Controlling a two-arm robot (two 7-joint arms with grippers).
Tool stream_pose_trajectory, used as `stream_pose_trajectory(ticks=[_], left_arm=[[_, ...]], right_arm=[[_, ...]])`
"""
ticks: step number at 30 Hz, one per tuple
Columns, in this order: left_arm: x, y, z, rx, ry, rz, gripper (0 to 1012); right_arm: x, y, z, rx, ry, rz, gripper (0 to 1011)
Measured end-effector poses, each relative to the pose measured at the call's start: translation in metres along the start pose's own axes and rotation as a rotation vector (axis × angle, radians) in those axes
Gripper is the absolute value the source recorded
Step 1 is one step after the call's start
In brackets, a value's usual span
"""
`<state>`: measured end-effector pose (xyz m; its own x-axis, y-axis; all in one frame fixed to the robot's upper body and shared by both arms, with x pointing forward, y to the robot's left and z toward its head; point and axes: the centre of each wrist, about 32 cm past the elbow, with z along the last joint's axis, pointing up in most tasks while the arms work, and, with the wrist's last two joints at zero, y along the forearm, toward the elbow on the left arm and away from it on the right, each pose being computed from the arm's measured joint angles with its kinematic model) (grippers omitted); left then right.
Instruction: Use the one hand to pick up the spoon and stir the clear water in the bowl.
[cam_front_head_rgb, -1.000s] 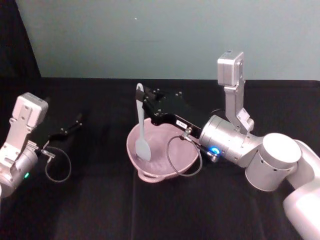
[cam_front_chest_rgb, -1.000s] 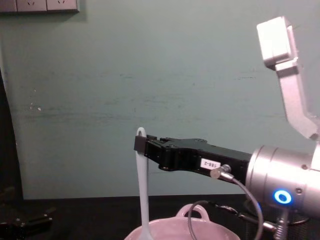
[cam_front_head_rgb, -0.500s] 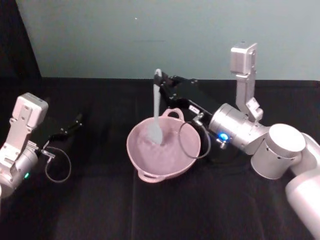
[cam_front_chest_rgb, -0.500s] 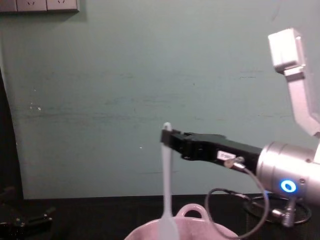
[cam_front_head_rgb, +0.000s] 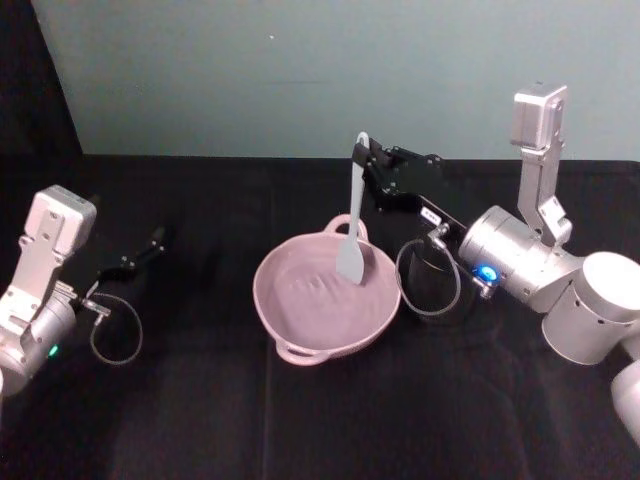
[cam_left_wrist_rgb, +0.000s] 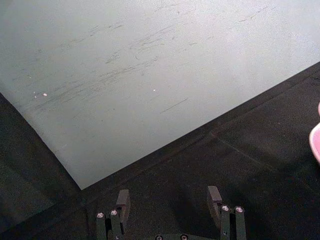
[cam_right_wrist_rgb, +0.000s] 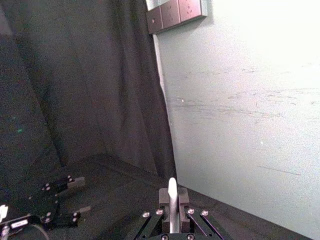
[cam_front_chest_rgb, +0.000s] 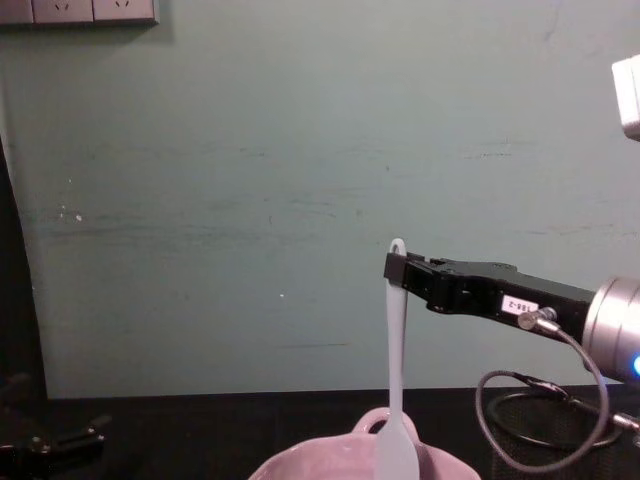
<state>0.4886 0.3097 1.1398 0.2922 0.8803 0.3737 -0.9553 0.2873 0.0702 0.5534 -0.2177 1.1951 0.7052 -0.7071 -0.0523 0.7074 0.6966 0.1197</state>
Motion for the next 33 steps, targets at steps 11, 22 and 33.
stream_pose_trajectory(ticks=[11,22,33], left_arm=[[0.0,0.0,0.0,0.0,0.0,0.0,1011],[0.0,0.0,0.0,0.0,0.0,0.0,1011],[0.0,0.0,0.0,0.0,0.0,0.0,1011]], right_arm=[[-0.019,-0.011,0.001,-0.031,-0.002,0.052,109],[-0.045,0.007,-0.004,-0.026,0.021,0.14,109],[-0.04,0.031,-0.011,-0.014,0.037,0.134,109]])
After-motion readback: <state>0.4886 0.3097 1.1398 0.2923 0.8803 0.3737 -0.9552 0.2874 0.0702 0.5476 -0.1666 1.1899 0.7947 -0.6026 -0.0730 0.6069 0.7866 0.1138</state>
